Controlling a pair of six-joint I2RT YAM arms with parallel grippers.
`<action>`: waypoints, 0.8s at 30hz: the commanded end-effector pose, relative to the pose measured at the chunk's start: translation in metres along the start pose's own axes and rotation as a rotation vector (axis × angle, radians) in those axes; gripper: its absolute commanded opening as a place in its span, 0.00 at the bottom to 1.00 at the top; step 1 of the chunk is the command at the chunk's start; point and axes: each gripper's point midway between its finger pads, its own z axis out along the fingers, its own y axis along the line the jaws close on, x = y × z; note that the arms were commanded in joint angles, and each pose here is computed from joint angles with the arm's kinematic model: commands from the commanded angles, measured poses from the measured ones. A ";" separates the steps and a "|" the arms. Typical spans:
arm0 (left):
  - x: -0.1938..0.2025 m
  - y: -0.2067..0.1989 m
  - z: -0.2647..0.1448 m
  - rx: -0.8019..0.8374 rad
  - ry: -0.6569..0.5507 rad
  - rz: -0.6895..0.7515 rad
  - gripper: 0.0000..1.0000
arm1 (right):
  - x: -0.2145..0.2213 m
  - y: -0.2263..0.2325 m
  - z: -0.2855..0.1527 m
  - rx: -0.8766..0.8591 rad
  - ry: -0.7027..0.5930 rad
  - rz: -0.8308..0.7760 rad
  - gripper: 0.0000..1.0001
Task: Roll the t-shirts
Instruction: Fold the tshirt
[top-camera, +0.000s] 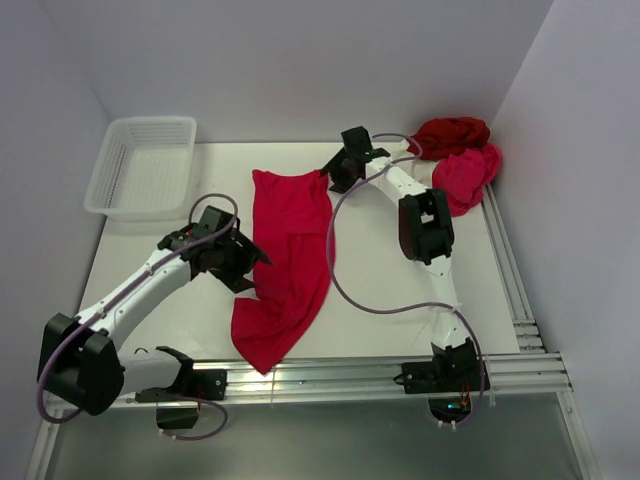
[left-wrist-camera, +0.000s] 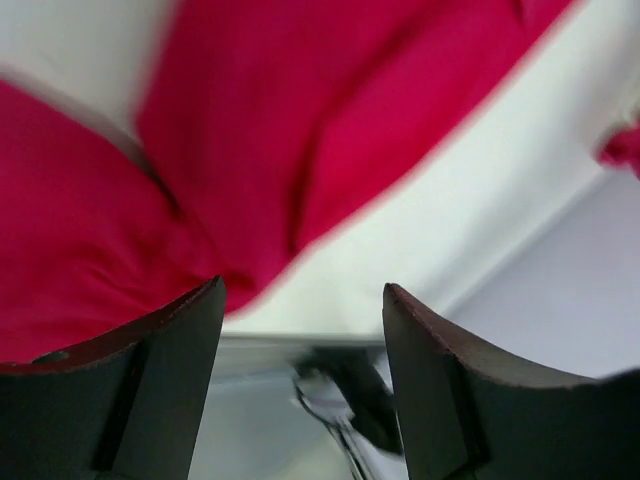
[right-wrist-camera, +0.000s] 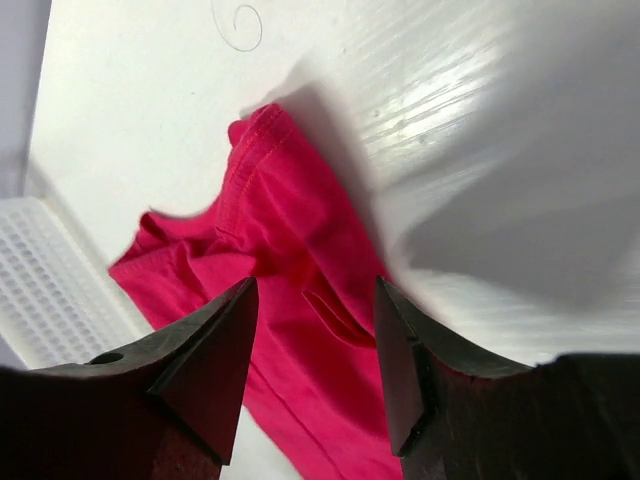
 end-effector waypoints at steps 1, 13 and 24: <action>-0.048 0.033 -0.003 -0.161 -0.125 0.168 0.70 | -0.029 0.020 -0.063 -0.072 -0.064 -0.214 0.57; -0.147 -0.083 0.068 -0.030 -0.278 0.556 0.71 | 0.061 -0.081 -0.107 -0.043 0.140 -0.429 0.55; -0.173 -0.065 0.121 -0.087 -0.215 0.562 0.67 | 0.121 -0.097 -0.094 -0.054 0.241 -0.445 0.52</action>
